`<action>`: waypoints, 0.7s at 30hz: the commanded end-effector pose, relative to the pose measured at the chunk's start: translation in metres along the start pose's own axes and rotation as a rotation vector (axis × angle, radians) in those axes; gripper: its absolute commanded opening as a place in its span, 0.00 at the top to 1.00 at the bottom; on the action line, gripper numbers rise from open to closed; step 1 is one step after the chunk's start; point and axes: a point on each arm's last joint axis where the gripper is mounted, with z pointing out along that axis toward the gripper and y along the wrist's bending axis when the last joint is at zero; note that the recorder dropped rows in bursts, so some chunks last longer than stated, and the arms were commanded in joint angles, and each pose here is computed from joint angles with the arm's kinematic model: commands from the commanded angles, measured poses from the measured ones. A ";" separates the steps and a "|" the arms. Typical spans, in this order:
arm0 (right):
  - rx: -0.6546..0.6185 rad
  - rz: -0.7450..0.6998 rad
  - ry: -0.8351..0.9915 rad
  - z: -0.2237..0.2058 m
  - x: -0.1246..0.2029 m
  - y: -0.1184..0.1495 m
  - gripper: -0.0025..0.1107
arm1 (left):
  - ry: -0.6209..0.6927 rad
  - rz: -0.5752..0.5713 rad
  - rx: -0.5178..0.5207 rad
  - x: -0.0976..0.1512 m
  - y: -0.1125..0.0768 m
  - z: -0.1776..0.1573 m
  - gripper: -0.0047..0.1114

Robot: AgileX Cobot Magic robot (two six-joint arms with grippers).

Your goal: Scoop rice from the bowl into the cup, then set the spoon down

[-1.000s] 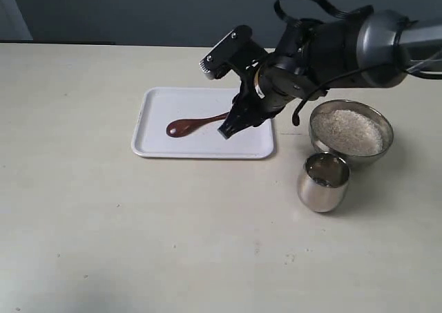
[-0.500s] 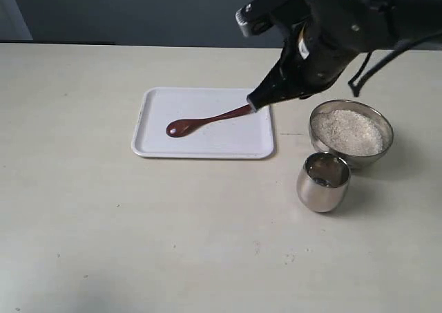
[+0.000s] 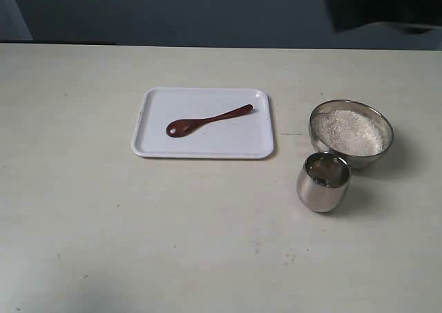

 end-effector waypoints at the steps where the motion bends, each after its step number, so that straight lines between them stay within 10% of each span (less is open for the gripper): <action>1: 0.009 0.076 -0.022 -0.041 0.013 -0.016 0.98 | -0.018 -0.003 0.004 -0.002 0.000 -0.001 0.96; 9: -0.253 0.219 0.141 -0.068 0.036 -0.002 0.98 | -0.018 -0.003 0.004 -0.002 0.000 -0.001 0.96; 21: -0.271 0.239 0.012 -0.086 0.032 -0.009 0.98 | -0.018 -0.003 0.004 -0.002 0.000 -0.001 0.96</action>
